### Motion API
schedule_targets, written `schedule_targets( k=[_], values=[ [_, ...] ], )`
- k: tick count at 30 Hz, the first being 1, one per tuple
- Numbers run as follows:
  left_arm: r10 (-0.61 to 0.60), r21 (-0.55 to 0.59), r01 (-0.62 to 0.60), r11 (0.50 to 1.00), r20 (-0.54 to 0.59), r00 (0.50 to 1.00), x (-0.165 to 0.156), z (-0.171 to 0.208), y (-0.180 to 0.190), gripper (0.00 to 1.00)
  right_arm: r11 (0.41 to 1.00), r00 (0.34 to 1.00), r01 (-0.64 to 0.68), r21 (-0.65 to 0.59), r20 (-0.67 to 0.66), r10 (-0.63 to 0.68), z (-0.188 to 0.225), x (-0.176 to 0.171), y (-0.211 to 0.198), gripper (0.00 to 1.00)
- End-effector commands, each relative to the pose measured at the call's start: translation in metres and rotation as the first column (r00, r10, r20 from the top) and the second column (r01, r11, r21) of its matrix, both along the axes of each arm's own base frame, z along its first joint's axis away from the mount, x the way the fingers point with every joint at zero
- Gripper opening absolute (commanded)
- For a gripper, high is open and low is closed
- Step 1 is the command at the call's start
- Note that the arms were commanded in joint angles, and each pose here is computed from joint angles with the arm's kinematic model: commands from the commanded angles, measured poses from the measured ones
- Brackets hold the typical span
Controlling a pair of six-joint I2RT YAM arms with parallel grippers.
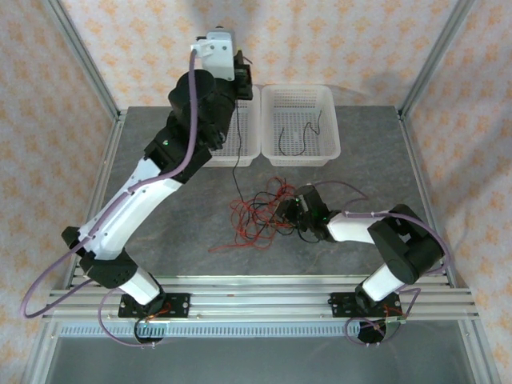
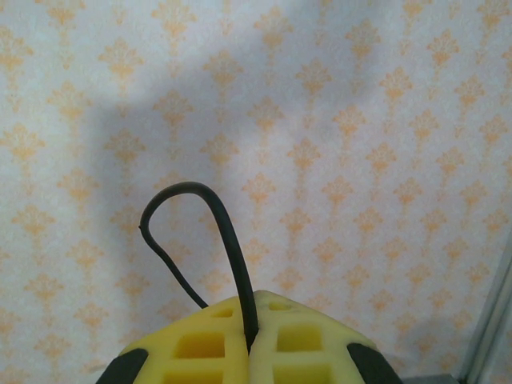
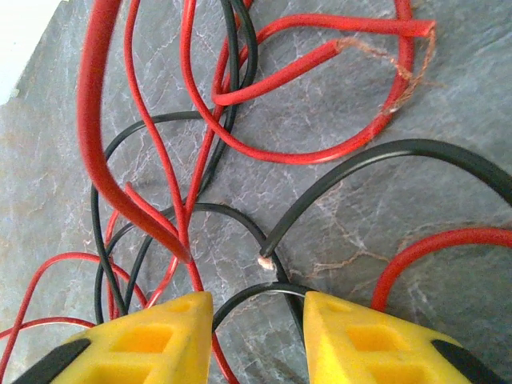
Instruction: Untangle the cables
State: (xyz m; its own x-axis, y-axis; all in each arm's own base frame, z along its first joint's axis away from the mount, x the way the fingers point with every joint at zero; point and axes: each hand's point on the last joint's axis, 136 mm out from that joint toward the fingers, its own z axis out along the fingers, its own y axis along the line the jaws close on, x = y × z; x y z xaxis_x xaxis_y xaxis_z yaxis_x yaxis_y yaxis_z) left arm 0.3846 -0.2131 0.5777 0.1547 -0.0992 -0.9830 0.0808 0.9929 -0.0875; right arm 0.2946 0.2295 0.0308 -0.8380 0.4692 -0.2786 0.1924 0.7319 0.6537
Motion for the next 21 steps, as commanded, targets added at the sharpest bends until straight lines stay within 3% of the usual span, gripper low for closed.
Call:
schedule_targets(
  k=[1,6,14,21],
  values=[
    [0.088,0.012,-0.09,0.996,0.126,0.988,0.001,0.033,0.007,0.01,0.984,0.993,0.042,-0.171,-0.102,-0.06,-0.036,-0.019,-0.037,0.35],
    [0.153,0.059,-0.167,0.984,0.185,0.971,0.011,0.052,0.003,0.01,0.983,0.99,0.043,-0.18,-0.122,-0.066,-0.044,-0.022,-0.041,0.35],
    [0.126,0.074,-0.146,0.986,0.235,0.964,0.026,0.055,-0.018,0.02,0.989,0.992,0.007,-0.15,-0.124,-0.026,-0.041,-0.019,-0.032,0.38],
    [0.102,0.068,-0.127,0.99,0.29,0.952,0.049,0.043,-0.045,0.02,0.986,0.998,-0.055,-0.16,-0.022,0.052,0.006,-0.01,-0.027,0.56]
  ],
)
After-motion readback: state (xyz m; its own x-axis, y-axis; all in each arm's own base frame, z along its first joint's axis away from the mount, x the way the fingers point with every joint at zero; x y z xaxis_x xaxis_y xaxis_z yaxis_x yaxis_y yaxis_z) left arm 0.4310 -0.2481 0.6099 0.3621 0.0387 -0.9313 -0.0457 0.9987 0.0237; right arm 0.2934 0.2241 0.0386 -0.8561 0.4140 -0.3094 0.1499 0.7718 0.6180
